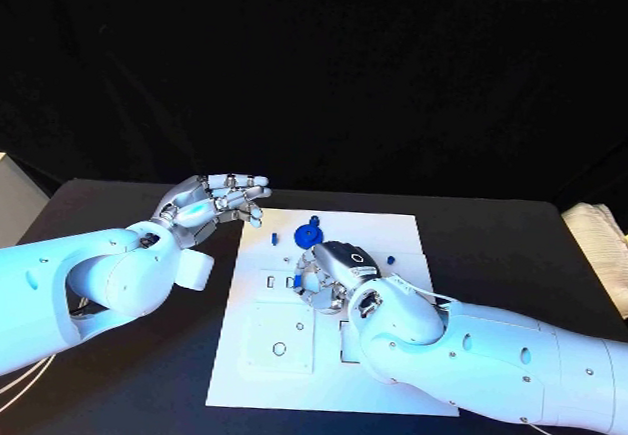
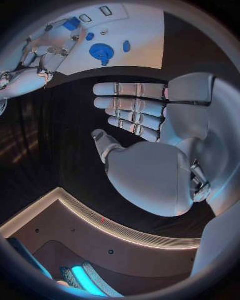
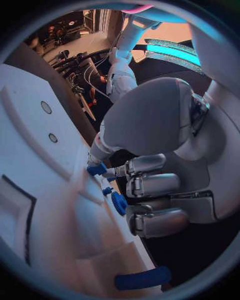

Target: Assemble the parts on the task board

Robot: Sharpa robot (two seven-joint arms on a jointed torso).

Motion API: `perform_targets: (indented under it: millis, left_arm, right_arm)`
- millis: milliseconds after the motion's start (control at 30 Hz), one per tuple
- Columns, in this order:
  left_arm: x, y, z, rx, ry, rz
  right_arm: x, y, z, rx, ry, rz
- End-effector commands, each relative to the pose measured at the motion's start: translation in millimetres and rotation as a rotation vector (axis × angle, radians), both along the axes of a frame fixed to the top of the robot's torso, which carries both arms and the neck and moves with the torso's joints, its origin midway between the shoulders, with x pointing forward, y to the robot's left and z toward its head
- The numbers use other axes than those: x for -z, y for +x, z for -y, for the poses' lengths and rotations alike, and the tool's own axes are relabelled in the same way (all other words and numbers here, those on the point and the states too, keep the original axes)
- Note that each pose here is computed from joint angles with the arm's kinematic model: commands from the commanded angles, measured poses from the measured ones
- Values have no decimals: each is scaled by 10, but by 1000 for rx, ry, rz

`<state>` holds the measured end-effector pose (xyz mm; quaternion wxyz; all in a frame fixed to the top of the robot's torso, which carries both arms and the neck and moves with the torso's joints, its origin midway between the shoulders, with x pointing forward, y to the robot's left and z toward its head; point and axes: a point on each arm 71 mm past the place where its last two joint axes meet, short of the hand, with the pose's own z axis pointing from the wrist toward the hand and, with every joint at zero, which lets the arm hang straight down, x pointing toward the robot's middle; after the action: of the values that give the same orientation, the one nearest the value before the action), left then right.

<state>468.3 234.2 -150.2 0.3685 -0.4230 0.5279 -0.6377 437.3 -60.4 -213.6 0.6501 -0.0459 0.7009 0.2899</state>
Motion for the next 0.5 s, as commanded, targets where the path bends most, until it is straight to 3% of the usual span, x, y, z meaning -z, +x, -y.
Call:
perform_targets:
  millis: [33,500]
  left_arm:
    - [-11,-7,16,15,-2,7]
    - [-11,-8,10,14,0,6]
  right_arm:
    - [11,-11,-17,-20,-18,5]
    - [13,-14,-23,-27,-21,5]
